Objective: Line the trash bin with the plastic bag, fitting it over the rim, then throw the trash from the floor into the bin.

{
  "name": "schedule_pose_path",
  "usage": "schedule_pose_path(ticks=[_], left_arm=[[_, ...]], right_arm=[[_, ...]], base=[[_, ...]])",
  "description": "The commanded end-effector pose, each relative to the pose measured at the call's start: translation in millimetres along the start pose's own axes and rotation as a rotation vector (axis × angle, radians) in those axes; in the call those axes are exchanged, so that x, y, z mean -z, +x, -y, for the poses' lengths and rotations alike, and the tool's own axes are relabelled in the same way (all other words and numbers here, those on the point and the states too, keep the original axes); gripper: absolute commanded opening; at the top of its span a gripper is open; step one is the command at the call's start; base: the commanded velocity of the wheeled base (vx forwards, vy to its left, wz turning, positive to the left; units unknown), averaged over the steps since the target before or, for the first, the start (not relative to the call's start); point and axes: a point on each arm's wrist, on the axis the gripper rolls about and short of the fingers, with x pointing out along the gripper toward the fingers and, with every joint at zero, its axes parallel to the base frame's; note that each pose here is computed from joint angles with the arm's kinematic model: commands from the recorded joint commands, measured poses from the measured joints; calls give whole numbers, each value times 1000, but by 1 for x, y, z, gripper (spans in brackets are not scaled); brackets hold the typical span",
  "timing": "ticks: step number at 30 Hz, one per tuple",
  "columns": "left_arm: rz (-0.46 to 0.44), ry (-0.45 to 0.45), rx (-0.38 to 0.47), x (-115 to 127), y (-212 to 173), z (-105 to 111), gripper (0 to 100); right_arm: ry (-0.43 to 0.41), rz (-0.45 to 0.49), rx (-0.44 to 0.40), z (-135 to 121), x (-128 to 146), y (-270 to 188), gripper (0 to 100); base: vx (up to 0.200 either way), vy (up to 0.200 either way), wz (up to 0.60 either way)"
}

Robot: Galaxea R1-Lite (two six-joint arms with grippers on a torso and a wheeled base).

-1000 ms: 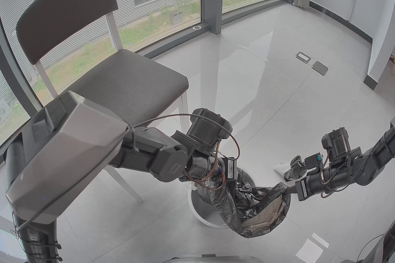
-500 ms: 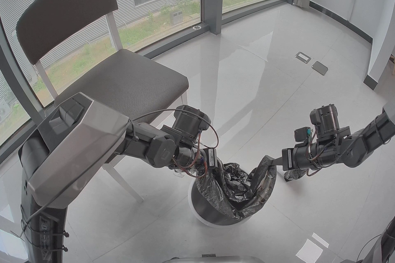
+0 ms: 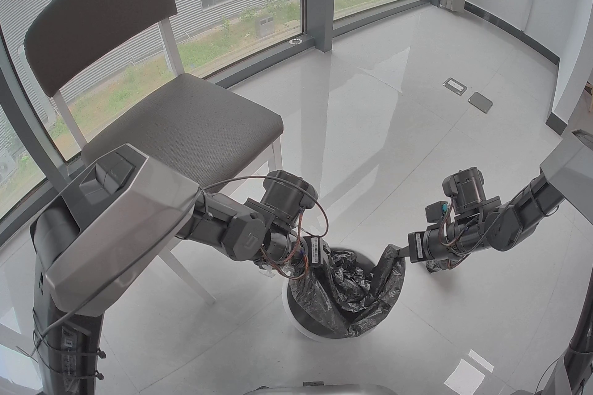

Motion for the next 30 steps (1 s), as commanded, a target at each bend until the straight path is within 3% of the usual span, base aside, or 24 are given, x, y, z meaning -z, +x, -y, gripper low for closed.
schedule_pose_path(ticks=[1,6,20,21,30], left_arm=[[-25,38,8,13,-19,17,0],[-59,54,0,23,-20,20,0],[-73,67,-15,21,9,20,0],[-75,71,-16,23,7,21,100],[-67,73,-53,25,-18,29,100]], right_arm=[[-24,-27,-1,-5,14,-15,0],[-28,-33,0,-4,15,-15,0],[-4,3,22,16,-1,5,0],[-2,7,23,17,-2,5,0],[4,-7,35,23,1,4,0]], base=[[0,0,0],[0,0,0],[0,0,0],[0,0,0],[0,0,0]])
